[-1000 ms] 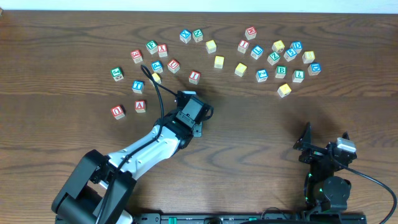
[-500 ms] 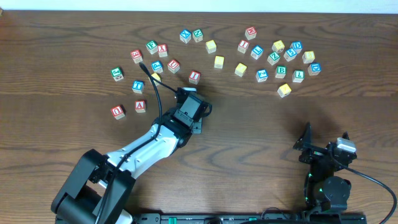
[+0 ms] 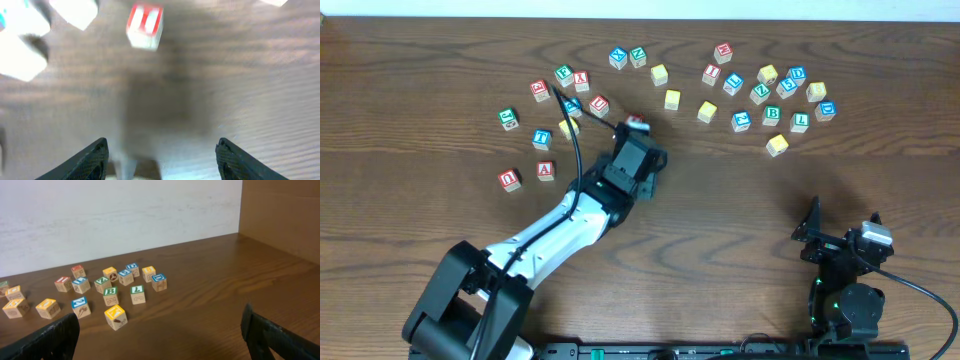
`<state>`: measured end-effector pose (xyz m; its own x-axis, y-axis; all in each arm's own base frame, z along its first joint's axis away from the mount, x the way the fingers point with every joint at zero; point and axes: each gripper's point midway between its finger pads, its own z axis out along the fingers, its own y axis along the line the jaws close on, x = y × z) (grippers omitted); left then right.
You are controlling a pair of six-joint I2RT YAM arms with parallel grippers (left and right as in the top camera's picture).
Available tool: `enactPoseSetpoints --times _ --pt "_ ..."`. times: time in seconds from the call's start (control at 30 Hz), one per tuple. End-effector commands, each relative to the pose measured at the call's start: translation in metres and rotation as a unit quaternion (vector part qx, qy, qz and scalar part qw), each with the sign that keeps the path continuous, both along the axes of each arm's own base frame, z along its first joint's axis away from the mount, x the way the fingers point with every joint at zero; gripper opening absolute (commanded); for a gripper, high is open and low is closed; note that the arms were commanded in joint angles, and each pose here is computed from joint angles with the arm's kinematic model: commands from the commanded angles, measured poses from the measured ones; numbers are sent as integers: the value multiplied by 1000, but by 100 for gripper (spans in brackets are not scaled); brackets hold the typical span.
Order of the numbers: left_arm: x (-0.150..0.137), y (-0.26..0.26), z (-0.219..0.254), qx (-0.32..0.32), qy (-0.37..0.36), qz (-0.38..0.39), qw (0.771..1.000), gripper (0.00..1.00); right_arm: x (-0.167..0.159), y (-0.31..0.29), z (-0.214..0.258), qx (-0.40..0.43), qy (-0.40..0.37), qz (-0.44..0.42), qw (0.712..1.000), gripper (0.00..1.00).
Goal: Spell out ROBOT
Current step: 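Raise the left gripper and move it back over the block arc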
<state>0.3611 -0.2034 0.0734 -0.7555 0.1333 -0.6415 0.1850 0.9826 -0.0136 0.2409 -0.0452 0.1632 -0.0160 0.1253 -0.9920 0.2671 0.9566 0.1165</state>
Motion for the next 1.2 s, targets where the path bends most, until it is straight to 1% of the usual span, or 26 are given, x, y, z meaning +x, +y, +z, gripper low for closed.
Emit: enactPoseSetpoints --times 0.0,0.2,0.53,0.9,1.17 --pt "19 -1 20 8 -25 -6 1000 69 0 1 -1 7 1 1 1000 99" --pt "37 9 47 14 -31 5 999 69 0 2 -1 7 1 1 1000 99" --pt "51 13 82 23 -41 2 999 69 0 1 -1 7 1 1 1000 99" --pt "55 11 98 19 -48 3 999 69 0 1 -1 6 1 1 1000 99" --pt "59 30 101 26 -37 23 999 69 0 2 -1 7 1 1 1000 99"
